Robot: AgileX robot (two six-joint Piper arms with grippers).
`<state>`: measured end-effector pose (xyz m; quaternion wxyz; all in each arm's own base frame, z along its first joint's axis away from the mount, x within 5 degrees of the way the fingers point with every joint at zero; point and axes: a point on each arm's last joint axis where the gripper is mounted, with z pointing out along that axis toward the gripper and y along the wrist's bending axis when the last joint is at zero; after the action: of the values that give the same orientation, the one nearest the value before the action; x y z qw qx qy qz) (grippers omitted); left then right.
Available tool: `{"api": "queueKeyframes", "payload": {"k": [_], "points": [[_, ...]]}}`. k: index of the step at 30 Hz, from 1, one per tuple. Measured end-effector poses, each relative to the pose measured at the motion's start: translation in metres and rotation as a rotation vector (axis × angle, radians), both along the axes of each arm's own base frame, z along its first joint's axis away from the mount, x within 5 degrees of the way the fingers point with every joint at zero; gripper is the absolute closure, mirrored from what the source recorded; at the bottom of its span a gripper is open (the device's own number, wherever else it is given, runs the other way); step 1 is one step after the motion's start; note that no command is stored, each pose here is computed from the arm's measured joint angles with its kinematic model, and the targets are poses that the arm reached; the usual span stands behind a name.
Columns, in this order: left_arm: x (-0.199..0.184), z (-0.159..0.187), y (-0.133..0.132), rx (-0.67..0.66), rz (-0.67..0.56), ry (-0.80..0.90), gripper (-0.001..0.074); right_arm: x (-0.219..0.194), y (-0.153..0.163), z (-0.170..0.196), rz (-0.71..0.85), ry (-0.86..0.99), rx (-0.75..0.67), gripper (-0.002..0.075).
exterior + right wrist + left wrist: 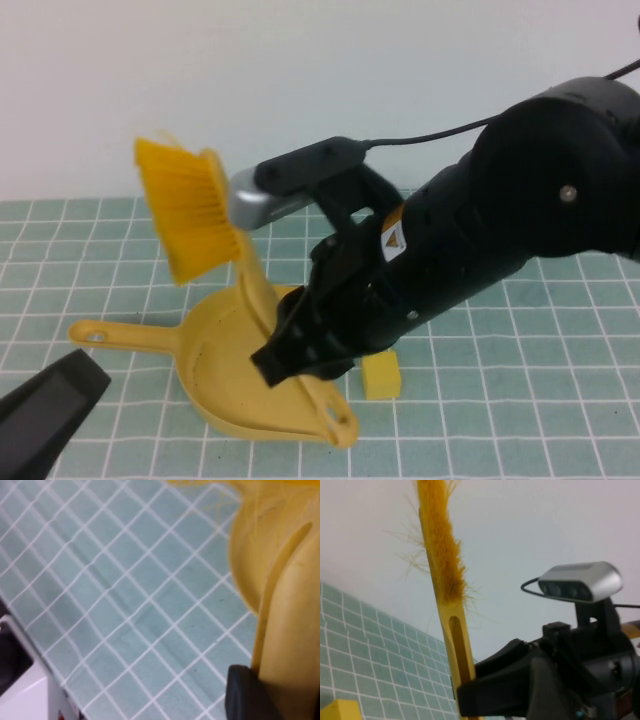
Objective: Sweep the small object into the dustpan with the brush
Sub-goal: Hand over the broom
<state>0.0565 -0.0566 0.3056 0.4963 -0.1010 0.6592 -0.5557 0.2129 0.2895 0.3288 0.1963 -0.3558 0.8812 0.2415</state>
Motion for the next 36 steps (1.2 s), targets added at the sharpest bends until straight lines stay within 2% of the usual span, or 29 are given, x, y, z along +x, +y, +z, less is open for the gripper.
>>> {"api": "queueKeyframes", "payload": {"k": [7, 12, 29, 34, 36], "points": [[0.008, -0.003, 0.000, 0.013, 0.003, 0.038, 0.0330, -0.025, 0.017, 0.004, 0.088, -0.010, 0.004, 0.0536], [0.017, -0.006, -0.001, 0.074, 0.016, 0.037, 0.0330, -0.038, 0.027, 0.006, 0.127, -0.024, 0.023, 0.0536], [0.040, -0.013, 0.000, 0.108, 0.044, 0.077, 0.0330, -0.063, 0.045, 0.010, 0.170, -0.043, 0.089, 0.0536], [0.047, -0.016, -0.004, 0.082, -0.005, 0.116, 0.0337, -0.073, 0.052, 0.012, 0.195, -0.055, 0.114, 0.0536], [0.050, -0.018, -0.006, 0.079, -0.029, 0.137, 0.0365, -0.074, 0.052, 0.012, 0.195, -0.055, 0.116, 0.0536]]}}
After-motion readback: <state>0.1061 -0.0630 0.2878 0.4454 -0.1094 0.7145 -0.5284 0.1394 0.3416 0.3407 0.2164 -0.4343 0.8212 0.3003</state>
